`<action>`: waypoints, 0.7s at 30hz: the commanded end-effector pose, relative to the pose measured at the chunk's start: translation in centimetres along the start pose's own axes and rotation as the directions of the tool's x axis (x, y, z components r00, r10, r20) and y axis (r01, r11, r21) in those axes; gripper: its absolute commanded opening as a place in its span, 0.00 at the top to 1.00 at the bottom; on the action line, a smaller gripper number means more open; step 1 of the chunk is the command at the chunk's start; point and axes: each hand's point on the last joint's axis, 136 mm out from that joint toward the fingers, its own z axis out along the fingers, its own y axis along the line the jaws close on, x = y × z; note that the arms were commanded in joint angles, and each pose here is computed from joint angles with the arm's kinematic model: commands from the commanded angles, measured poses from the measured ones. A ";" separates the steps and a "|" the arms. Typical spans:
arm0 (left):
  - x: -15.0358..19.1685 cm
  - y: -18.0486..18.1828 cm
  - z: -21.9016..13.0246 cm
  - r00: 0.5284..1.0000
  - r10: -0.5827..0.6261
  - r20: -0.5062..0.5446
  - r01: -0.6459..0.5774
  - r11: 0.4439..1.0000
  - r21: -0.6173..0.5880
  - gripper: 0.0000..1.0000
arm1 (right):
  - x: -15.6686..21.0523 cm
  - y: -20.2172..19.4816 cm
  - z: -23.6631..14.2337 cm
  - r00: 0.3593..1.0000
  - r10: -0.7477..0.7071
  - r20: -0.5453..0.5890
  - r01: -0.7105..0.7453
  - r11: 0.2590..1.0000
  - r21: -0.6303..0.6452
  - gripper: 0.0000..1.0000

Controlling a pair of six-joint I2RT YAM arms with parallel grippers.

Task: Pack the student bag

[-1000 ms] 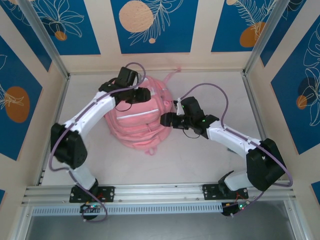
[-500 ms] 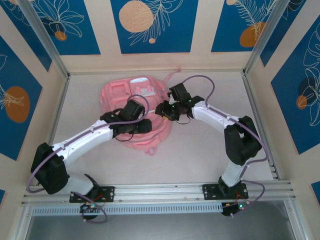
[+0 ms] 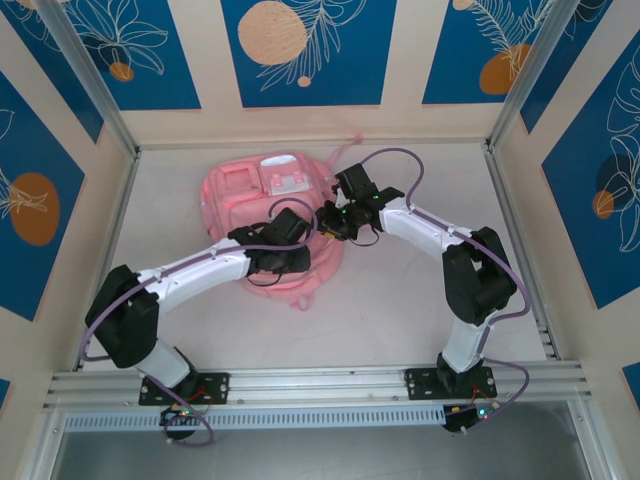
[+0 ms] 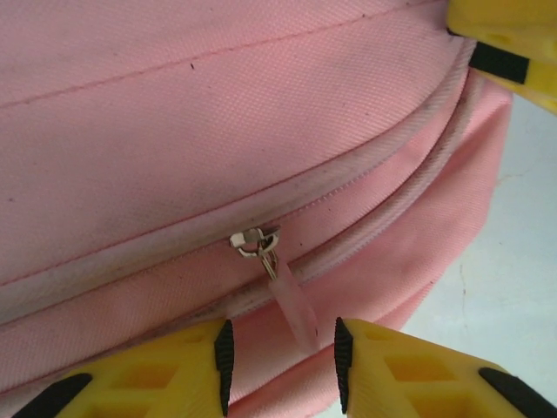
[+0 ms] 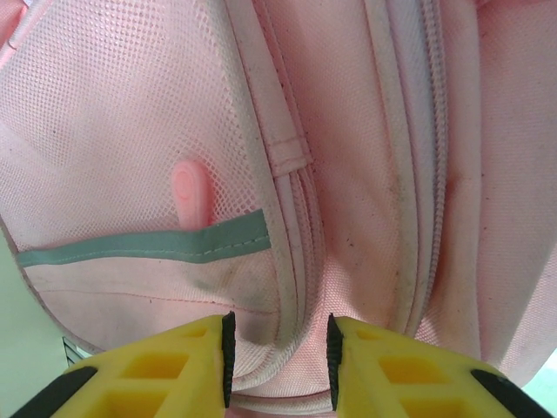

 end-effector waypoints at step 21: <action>-2.6 0.2 0.8 0.996 -0.012 0.089 0.021 0.995 -0.094 0.97 | 0.1 1.1 -0.4 1.000 -0.021 -0.007 0.021 1.000 -0.023 0.87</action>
